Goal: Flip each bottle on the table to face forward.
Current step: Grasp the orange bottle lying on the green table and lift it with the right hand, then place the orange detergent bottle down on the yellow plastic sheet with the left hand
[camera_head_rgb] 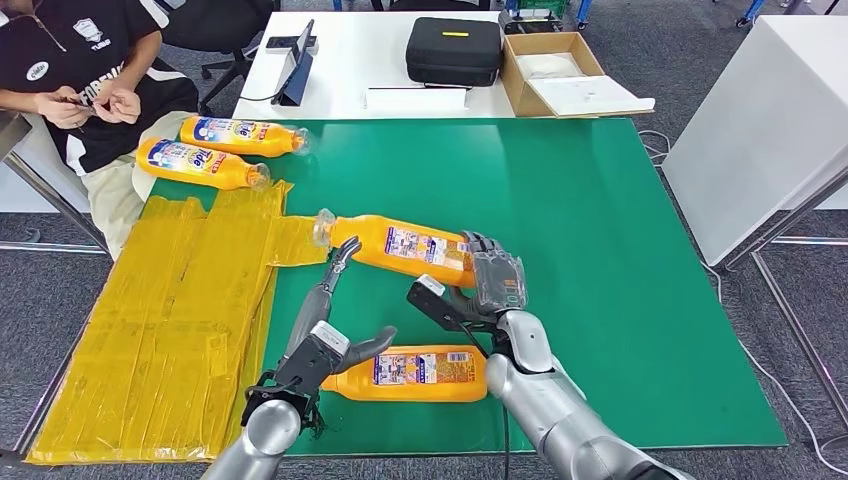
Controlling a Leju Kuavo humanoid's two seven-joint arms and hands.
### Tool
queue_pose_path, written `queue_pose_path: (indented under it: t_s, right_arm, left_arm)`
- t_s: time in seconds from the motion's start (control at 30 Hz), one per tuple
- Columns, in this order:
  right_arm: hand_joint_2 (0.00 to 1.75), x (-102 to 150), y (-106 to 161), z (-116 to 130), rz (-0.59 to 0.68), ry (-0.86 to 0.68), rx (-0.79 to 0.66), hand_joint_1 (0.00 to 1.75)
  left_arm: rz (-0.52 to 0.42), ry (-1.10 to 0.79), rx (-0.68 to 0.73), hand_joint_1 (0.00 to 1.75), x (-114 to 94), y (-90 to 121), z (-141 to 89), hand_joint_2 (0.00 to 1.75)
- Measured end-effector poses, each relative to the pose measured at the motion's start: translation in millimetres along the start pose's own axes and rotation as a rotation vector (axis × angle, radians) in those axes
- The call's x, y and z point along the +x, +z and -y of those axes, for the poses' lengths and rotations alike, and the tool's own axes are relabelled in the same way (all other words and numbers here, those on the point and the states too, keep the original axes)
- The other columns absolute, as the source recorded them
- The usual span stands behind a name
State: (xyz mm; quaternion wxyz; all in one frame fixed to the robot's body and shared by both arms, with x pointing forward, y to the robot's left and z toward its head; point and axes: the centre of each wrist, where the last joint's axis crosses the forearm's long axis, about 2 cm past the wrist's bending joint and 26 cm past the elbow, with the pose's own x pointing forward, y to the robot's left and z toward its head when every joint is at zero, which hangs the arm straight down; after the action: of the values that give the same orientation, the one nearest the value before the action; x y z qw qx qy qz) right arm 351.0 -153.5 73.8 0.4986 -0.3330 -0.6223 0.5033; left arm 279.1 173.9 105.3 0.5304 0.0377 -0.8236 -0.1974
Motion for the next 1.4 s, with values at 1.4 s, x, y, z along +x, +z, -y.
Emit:
queue_pose_path:
  t_s: [1.4]
  right_arm:
    - [1.75,45.3,11.3,5.5,0.1,-0.631,-0.355,1.75]
  left_arm:
    - [-0.052,0.44,0.215,0.0,1.4,-21.3,-6.2,1.75]
